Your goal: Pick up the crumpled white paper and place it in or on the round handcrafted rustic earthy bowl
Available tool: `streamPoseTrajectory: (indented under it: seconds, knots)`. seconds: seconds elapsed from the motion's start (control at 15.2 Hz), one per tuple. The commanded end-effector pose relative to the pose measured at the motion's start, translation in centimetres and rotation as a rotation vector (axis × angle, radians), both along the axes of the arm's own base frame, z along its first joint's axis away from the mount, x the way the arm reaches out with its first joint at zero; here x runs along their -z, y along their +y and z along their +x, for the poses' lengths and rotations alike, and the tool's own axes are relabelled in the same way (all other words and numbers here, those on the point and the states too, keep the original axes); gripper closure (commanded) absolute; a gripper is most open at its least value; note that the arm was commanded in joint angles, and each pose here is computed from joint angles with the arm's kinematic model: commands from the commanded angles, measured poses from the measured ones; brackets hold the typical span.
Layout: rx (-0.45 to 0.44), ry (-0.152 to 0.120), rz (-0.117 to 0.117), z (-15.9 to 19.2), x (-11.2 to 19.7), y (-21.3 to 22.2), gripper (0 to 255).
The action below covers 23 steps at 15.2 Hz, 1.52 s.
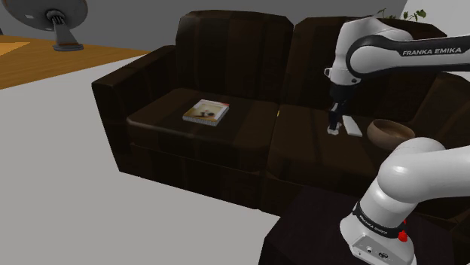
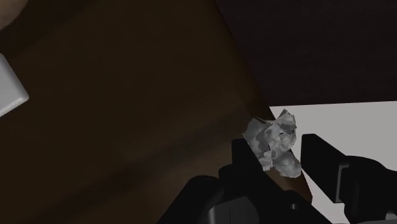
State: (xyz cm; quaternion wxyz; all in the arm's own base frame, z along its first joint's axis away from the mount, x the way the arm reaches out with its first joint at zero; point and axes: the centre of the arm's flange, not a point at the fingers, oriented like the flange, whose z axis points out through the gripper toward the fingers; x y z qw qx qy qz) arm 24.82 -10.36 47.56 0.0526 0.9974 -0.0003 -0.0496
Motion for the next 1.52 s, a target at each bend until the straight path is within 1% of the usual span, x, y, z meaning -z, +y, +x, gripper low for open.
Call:
streamPoseTrajectory:
  seconds: [0.0, 0.4, 0.46, 1.45]
  knots:
    - [0.000, 0.000, 0.000, -0.1, -1.1, 0.1, 255]
    - [0.000, 0.000, 0.000, -0.1, -4.2, 0.1, 255]
    - [0.000, 0.000, 0.000, -0.1, -4.3, 0.1, 255]
    - [0.000, 0.000, 0.000, -10.2, -3.3, -16.9, 255]
